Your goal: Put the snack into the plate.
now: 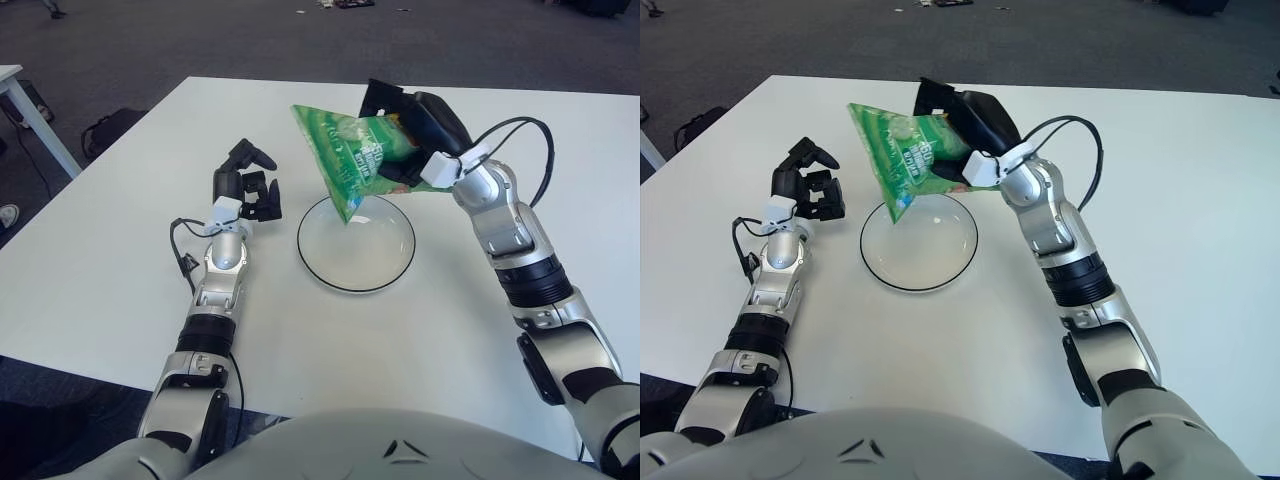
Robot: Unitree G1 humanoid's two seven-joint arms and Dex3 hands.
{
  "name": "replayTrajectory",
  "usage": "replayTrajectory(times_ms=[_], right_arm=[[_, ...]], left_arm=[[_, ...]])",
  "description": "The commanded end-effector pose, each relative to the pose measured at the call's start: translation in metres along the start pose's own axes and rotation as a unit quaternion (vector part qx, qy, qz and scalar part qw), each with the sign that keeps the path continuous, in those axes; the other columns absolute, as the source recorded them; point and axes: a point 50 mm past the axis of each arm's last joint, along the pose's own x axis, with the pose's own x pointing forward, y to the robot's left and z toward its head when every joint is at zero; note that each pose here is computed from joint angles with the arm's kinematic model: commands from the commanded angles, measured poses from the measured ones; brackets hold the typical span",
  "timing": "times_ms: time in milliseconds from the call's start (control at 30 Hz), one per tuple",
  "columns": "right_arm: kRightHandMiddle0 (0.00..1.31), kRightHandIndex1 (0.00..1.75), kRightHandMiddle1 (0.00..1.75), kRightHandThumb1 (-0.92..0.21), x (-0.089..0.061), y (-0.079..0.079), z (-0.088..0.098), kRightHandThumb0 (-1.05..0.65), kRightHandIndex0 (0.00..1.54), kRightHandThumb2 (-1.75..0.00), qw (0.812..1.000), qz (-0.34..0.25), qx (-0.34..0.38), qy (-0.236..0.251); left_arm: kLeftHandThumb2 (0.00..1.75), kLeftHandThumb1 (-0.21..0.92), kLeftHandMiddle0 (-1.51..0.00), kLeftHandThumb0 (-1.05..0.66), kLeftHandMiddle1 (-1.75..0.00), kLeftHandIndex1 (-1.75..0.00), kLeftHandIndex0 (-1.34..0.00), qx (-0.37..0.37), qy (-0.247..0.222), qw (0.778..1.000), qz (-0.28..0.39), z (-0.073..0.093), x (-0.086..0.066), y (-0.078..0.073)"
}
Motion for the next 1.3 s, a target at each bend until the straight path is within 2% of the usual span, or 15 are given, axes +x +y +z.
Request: replayTrajectory(times_ms=[0, 467, 1033, 1167, 1267], right_arm=[[0.65, 1.65, 1.75, 0.05, 0.008, 0.003, 0.012, 0.0, 0.93, -1.7, 0.999, 0.02, 0.011, -0.022], [0.67, 1.68, 1.75, 0.08, 0.009, 0.028, 0.017, 0.0, 0.93, -1.74, 0.993, 0.097, 0.024, -0.055], [0.65, 1.7, 1.74, 0.04, -0.005, 0.044, 0.011, 0.0, 0.9, -1.71, 0.975, 0.207, 0.049, -0.063], [0.71, 1.74, 1.61, 0.04, -0.006, 0.046, 0.008, -0.01, 0.89, -1.67, 0.973, 0.216, 0.044, -0.067], [0.7, 1.74, 1.55, -0.01, -0.006, 0.046, 0.006, -0.01, 0.84, -1.6, 0.97, 0.229, 0.038, -0.068]], left_arm=[[1.43, 0.22, -1.36, -0.52, -1.75, -1.75, -0.69, 0.0, 0.147, 0.989, 0.014, -0.055, -0.064, -0.001], [1.43, 0.22, -1.34, -0.52, -1.75, -1.75, -0.69, -0.002, 0.149, 0.989, 0.014, -0.055, -0.066, -0.002], [1.42, 0.23, -1.33, -0.51, -1.75, -1.75, -0.68, 0.0, 0.149, 0.988, 0.025, -0.055, -0.066, -0.001], [1.42, 0.23, -1.33, -0.52, -1.75, -1.75, -0.68, -0.001, 0.148, 0.989, 0.025, -0.055, -0.066, -0.001], [1.42, 0.23, -1.33, -0.52, -1.75, -1.75, -0.69, 0.003, 0.145, 0.989, 0.027, -0.055, -0.066, 0.0]])
